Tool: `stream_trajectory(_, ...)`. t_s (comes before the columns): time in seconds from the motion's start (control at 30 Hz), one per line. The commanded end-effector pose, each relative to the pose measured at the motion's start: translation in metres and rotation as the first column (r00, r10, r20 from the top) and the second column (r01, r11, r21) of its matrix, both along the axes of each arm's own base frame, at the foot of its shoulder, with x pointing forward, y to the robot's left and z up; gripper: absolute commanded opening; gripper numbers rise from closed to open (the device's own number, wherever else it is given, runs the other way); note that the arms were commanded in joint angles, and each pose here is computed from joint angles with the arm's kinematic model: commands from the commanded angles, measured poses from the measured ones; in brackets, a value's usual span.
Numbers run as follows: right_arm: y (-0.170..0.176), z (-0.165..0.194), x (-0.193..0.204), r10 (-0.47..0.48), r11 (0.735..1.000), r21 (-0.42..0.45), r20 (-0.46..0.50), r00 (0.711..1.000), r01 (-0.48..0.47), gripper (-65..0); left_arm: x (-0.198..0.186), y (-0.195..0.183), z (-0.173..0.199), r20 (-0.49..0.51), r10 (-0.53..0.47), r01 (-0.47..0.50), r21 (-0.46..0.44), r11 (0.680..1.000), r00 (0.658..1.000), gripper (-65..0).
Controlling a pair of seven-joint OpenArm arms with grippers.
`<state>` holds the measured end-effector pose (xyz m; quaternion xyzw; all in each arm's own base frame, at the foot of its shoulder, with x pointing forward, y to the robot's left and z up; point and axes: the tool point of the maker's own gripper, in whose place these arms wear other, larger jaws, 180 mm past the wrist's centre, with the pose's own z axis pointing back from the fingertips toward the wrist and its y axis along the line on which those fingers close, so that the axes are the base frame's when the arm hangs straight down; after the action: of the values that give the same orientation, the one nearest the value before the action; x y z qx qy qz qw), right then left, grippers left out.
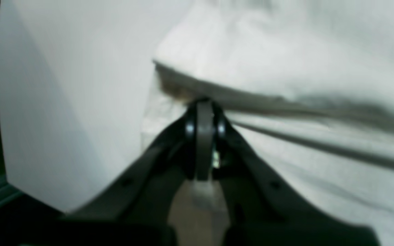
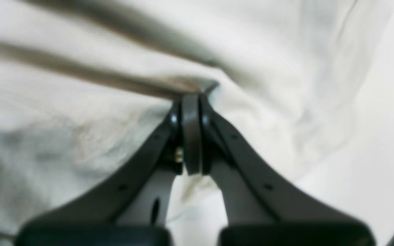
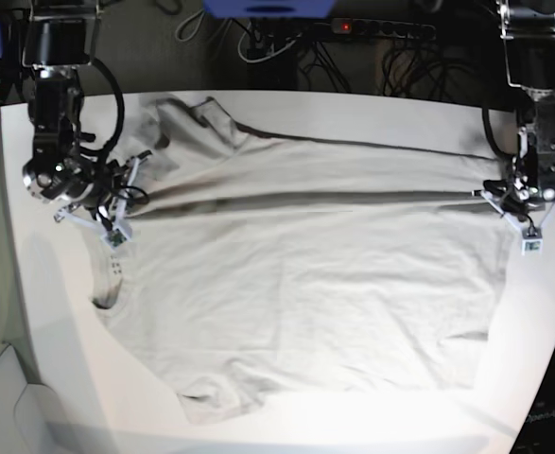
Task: Layout the t-shirt on the table in an organized manner, then fold the t-shirt properly
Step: 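Grasp the collar-side corners of the t-shirt with both grippers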
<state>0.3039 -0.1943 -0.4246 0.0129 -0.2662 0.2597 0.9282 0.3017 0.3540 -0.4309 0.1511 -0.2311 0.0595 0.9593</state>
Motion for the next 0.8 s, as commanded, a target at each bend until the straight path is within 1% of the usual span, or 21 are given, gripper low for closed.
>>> stream_trajectory(0.0,-0.006,0.004,0.008,0.010,1.000,-0.022,0.006,1.000,-0.010,-65.0,-0.003,0.005,-0.002,-0.021,0.021,-0.021,-0.005,1.000,1.000,-64.8)
stream_trajectory(0.17,-0.007,0.007,0.034,-0.009,1.000,0.010,0.024,1.000,0.009,-65.0,0.009,-0.007,-0.004,0.007,0.020,-0.020,-0.033,0.999,1.000,-64.8)
stream_trajectory(0.23,-0.009,0.015,0.047,-0.012,1.000,0.010,0.046,0.999,0.012,-65.0,0.011,-0.009,-0.002,0.015,0.018,-0.018,-0.036,0.999,1.000,-64.8)
stream_trajectory(0.3,-0.010,0.025,0.056,-0.012,1.000,0.002,0.069,0.998,0.012,-65.0,0.020,-0.016,0.004,0.043,0.012,-0.010,-0.047,0.999,0.999,-64.8)
stream_trajectory(0.43,-0.014,0.058,0.065,0.015,0.999,-0.045,0.164,0.986,-0.007,-65.0,0.034,-0.024,0.026,0.113,-0.019,0.023,-0.036,0.999,0.993,-64.8)
stream_trajectory(0.53,-0.011,0.079,0.063,0.037,0.997,-0.080,0.214,0.976,-0.020,-65.0,0.034,-0.028,0.040,0.118,-0.024,0.028,-0.036,0.999,0.993,-64.8)
stream_trajectory(0.6,-0.009,0.088,0.057,0.049,0.994,-0.105,0.228,0.973,-0.025,-65.0,0.038,-0.026,0.059,0.156,-0.011,0.016,-0.034,0.999,0.988,-64.8)
stream_trajectory(0.67,-0.009,0.093,0.049,0.057,0.991,-0.134,0.227,0.972,-0.027,-62.3,0.033,-0.023,0.070,0.167,0.005,0.000,-0.034,0.999,0.986,-64.8)
stream_trajectory(0.77,-0.010,0.094,0.031,0.066,0.985,-0.172,0.203,0.977,-0.030,-53.6,0.026,-0.020,0.080,0.178,0.014,-0.010,-0.027,1.000,0.984,-64.5)
